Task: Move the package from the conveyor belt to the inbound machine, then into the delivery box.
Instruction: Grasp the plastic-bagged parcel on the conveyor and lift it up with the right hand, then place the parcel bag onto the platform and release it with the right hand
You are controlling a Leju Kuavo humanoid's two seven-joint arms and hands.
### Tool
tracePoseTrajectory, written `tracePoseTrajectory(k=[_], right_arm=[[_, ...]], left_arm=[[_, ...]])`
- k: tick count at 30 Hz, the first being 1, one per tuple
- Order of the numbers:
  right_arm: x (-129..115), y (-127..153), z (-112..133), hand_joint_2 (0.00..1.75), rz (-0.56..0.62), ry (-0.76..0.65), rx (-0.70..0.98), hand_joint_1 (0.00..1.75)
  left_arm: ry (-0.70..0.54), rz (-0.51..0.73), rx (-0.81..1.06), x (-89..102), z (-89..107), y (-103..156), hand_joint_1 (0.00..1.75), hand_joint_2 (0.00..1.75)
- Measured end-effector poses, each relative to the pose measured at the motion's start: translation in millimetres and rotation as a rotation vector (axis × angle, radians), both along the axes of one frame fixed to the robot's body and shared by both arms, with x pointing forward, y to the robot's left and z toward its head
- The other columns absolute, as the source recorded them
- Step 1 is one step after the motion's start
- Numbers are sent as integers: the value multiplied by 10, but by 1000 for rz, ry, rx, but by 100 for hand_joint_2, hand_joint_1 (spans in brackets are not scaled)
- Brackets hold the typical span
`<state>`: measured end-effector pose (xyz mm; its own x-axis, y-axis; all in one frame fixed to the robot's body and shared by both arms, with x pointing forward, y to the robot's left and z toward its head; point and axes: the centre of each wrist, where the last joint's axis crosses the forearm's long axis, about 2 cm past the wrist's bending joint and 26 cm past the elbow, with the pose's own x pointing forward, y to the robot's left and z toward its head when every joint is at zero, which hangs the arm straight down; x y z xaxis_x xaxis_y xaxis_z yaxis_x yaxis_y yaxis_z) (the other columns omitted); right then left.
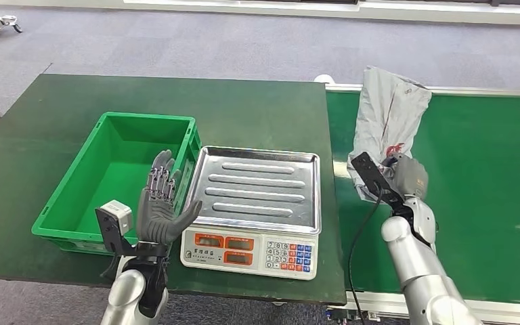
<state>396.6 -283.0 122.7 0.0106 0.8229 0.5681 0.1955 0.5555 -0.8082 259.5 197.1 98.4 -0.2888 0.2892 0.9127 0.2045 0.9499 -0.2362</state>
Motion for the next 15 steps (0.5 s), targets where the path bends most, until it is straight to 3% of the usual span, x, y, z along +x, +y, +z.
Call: tracePoseTrajectory(k=[8,15], right_arm=[[90,165,232,175,152,0,53,175],[12,799,326,175,380,-25,40,175]], left_arm=[[-2,20,5,-50,-38,47,0,175],[-1,56,18,-44,-52,123,0,175]])
